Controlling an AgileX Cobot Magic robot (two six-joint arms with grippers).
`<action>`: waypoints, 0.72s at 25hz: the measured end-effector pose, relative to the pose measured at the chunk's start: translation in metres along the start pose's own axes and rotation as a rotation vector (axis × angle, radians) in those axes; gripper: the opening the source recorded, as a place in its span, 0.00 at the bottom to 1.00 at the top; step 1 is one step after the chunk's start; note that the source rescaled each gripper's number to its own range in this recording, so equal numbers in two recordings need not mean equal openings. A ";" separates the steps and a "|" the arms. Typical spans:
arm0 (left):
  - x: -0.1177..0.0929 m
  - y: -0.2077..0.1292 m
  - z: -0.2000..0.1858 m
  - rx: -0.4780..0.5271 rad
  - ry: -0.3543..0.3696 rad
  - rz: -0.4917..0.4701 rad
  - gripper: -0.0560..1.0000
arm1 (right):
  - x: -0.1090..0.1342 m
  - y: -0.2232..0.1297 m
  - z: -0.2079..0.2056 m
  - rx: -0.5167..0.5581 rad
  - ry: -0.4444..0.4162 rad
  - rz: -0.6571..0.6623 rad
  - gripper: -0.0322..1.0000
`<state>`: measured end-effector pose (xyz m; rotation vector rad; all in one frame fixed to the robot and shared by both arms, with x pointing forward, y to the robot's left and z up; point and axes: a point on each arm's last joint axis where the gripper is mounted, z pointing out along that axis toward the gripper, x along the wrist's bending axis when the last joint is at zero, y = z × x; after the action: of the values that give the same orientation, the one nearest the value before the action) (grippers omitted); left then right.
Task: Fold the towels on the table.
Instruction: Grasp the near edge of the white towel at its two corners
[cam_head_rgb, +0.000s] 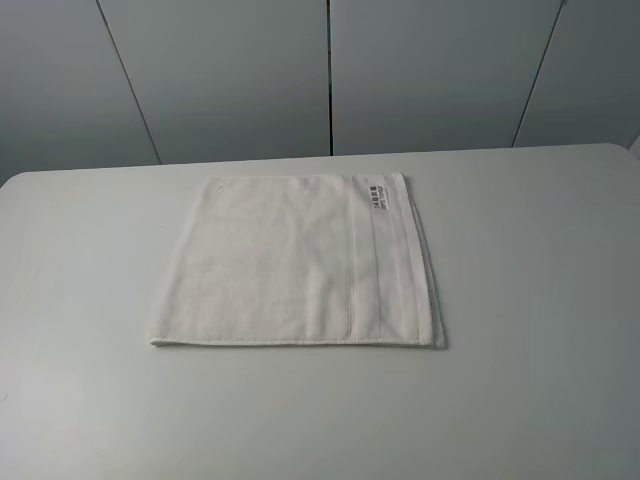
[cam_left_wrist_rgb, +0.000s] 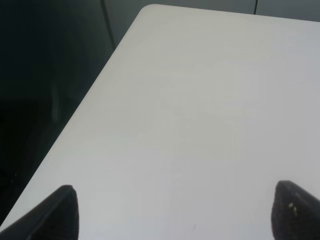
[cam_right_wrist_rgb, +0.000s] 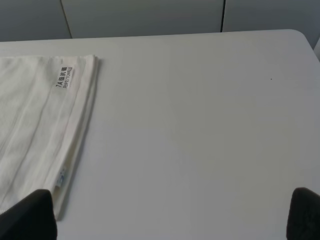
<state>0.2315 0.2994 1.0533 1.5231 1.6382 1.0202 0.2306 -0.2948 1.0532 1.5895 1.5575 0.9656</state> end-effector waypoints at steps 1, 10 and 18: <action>0.000 0.000 0.000 0.000 0.000 0.000 0.99 | 0.000 0.000 0.000 0.000 0.000 0.000 1.00; 0.000 0.000 0.000 -0.002 -0.001 -0.001 0.99 | 0.000 0.000 0.000 0.000 0.000 0.031 1.00; 0.002 0.013 -0.012 -0.095 0.016 -0.007 0.99 | 0.002 0.009 -0.015 -0.044 0.018 0.044 1.00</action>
<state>0.2270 0.2999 1.0704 1.4493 1.5823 1.0935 0.2221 -0.2931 1.0679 1.5948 1.5093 1.0338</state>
